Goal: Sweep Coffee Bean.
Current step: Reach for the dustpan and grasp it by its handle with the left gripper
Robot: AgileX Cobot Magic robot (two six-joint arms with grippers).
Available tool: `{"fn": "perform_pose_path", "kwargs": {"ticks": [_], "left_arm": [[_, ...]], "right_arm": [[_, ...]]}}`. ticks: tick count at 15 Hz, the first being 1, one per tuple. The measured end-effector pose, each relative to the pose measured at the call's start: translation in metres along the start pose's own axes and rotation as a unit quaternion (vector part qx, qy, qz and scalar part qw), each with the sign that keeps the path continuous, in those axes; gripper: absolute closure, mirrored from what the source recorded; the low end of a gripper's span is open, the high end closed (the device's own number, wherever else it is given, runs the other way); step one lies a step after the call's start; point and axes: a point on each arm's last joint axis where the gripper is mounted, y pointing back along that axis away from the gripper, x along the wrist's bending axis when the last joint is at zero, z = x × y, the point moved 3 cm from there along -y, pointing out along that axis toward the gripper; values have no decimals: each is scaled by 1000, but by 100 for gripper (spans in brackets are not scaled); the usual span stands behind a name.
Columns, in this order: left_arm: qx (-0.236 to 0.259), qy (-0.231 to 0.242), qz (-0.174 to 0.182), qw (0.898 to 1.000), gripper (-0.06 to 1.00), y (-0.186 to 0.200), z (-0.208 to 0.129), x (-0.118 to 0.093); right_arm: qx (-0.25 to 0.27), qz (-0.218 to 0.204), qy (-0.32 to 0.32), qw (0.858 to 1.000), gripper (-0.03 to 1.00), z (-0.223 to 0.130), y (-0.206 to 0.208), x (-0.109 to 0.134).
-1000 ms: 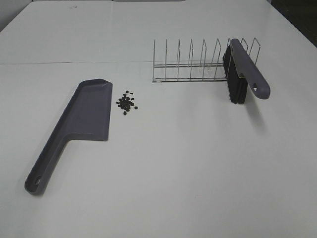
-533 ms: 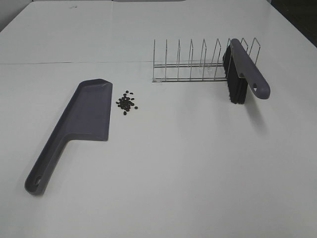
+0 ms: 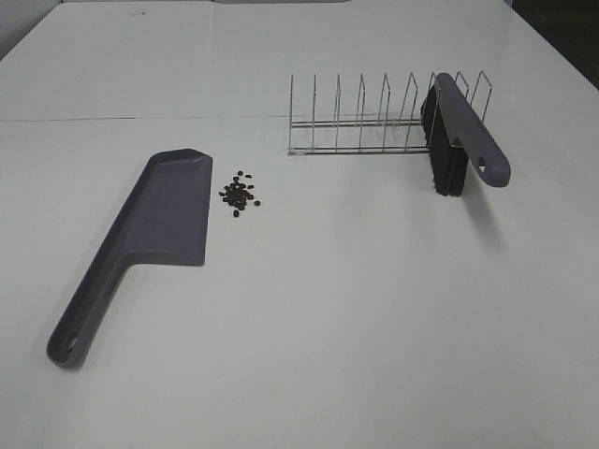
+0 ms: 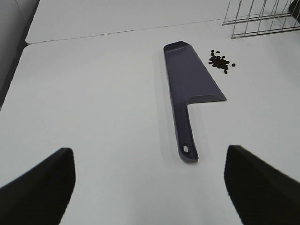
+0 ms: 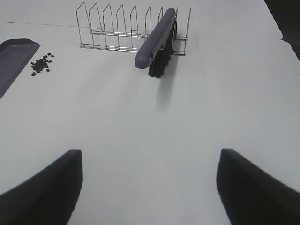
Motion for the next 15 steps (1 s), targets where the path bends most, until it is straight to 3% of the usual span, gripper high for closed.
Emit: {"fn": "perform_pose_path", "kwargs": {"ticks": [15], "left_arm": [[0, 0, 0, 1000, 14, 0, 0, 0]], "right_arm": [[0, 0, 0, 1000, 30, 0, 0, 0]]}}
